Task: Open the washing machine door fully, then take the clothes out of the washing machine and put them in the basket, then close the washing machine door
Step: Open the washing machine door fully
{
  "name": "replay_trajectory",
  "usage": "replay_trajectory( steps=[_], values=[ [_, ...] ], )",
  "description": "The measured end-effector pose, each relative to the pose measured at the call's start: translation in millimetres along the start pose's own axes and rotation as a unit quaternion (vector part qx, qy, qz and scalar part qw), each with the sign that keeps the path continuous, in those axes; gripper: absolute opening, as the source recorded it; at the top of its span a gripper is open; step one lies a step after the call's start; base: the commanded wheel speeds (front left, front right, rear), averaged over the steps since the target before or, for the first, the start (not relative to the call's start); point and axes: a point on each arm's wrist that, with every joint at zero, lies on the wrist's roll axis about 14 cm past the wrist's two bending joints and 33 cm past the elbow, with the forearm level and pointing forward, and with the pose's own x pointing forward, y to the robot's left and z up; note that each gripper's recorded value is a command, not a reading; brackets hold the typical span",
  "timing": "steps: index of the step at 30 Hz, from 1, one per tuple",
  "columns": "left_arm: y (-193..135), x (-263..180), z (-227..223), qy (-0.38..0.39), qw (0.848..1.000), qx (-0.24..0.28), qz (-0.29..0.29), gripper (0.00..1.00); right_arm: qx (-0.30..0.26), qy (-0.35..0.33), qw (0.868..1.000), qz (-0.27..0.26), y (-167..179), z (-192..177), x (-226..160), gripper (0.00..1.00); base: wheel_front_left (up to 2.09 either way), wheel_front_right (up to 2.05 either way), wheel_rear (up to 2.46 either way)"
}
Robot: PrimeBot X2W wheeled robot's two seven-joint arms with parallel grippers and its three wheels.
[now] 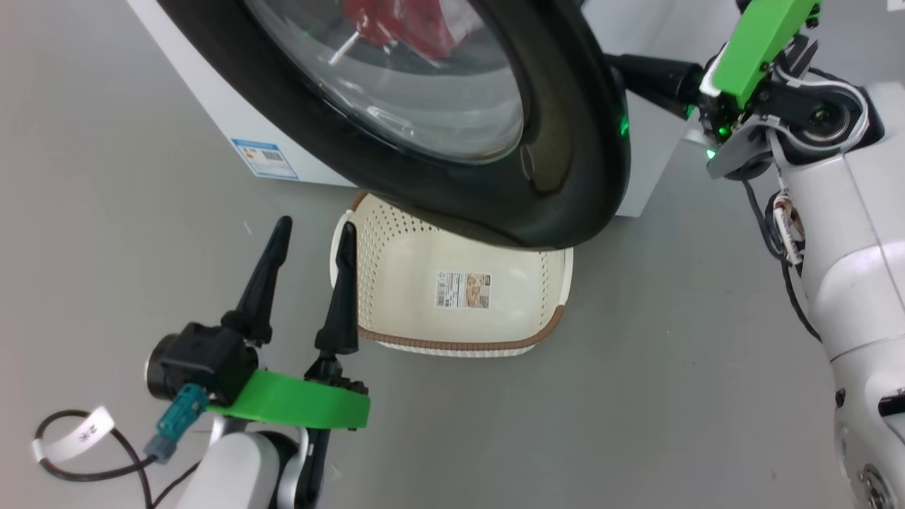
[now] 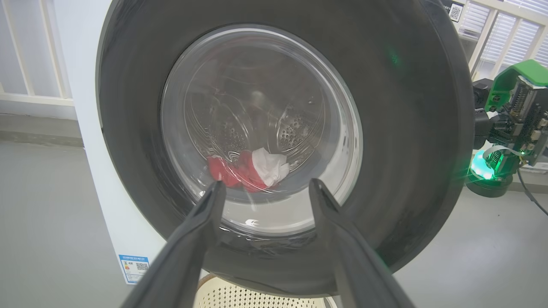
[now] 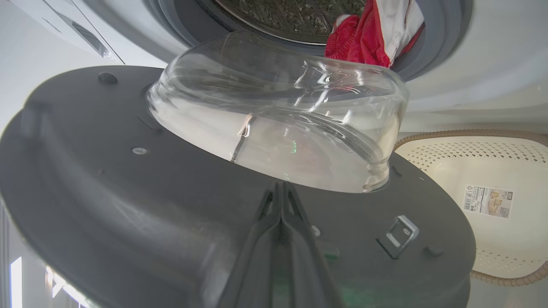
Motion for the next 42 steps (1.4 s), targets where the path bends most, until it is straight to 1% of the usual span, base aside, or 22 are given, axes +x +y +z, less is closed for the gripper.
replay_trajectory(
  steps=[12,16,27,31,42],
  values=[
    [9,-23,27,-0.022,1.000,-0.002,0.020,1.00,-0.024,0.034,0.999,0.020,22,-43,-8,0.00,0.00,0.00,0.00],
    [12,-29,30,-0.023,0.999,-0.002,0.027,1.00,-0.022,0.047,0.998,0.032,25,-55,-6,0.00,0.00,0.00,0.00],
    [31,-46,49,-0.040,0.998,0.007,0.057,1.00,-0.025,0.090,0.994,0.047,28,-94,6,0.00,0.00,0.00,0.00],
    [41,-56,52,-0.042,0.996,0.012,0.073,1.00,-0.020,0.106,0.992,0.060,32,-109,10,0.00,0.00,0.00,0.00],
    [59,-76,66,-0.053,0.993,0.016,0.104,1.00,-0.030,0.154,0.985,0.074,42,-147,24,0.00,0.00,0.00,0.00]
  ],
)
